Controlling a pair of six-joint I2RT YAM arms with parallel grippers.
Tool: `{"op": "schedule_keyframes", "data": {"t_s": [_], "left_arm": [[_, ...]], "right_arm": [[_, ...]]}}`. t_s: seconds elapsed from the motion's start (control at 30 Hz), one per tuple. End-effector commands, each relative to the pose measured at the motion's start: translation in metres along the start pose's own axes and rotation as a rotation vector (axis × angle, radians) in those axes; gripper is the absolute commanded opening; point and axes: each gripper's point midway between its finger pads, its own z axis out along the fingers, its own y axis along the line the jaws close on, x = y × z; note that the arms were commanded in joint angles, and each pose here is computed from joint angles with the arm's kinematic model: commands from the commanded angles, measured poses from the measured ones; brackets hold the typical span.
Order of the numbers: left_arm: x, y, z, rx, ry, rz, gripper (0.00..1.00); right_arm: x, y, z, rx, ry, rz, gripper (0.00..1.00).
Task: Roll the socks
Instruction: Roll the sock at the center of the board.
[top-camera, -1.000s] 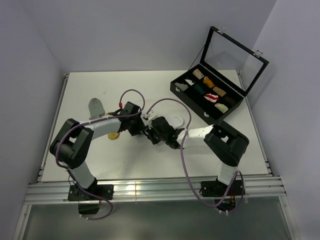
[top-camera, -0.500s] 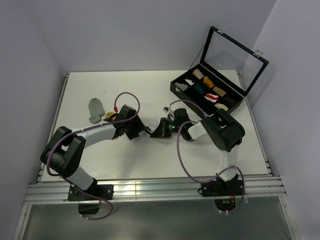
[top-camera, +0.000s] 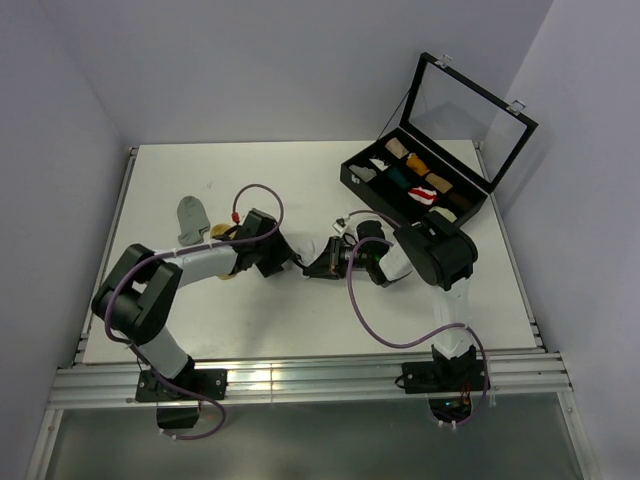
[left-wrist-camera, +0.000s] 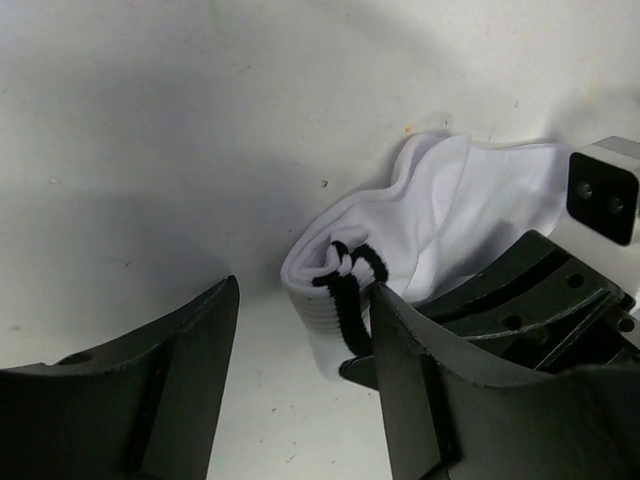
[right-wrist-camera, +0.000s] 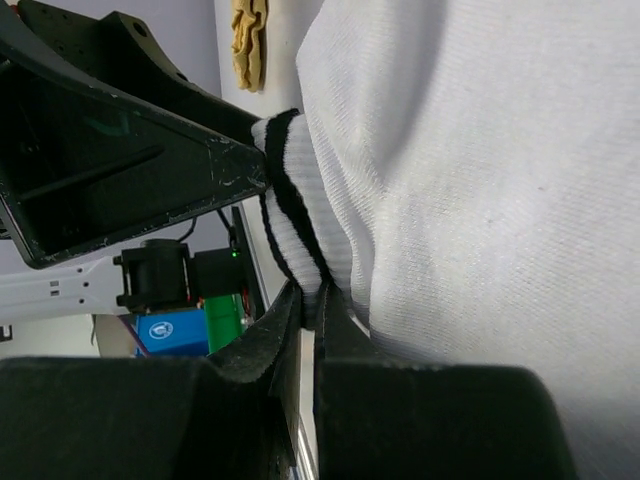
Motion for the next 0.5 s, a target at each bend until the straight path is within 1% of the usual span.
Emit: {"op": "schedule_keyframes", "data": {"t_s": [0.0,0.13,0.17,0.23,0.27,0.3,0.33,0.43,0.47], "left_arm": [[-0.007,-0.017,0.004,0.035,-0.016,0.017,0.61],[-0.002,-0.009,0.013,-0.01,0.011,0.029,0.56],[0.0,-0.004,0.013,-0.033,0.021,0.033,0.51],[0.003,0.003,0.016,-0.063,0.037,0.045,0.44],[0.005,0.009,0.016,-0.088,0.048,0.051,0.36],[0.006,0.01,0.016,-0.096,0.056,0.057,0.34],[0.008,0.015,0.018,-0.114,0.067,0.073,0.28],[0.013,0.025,0.019,-0.158,0.093,0.104,0.2],[0.014,0.029,0.02,-0.172,0.102,0.112,0.16]], "right_arm": [[0.021,-0.032,-0.004,0.086,0.044,0.119,0.0],[0.019,-0.033,-0.005,0.096,0.035,0.118,0.0],[0.019,-0.033,-0.005,0.099,0.032,0.113,0.0],[0.016,-0.033,-0.006,0.123,0.02,0.09,0.0],[0.015,-0.033,-0.007,0.132,0.016,0.08,0.0],[0.013,-0.032,-0.009,0.145,0.014,0.058,0.0],[0.009,-0.031,-0.009,0.157,0.002,0.041,0.0],[0.005,-0.028,-0.011,0.189,-0.004,-0.004,0.0],[0.002,-0.028,-0.011,0.2,-0.014,-0.02,0.0]]}}
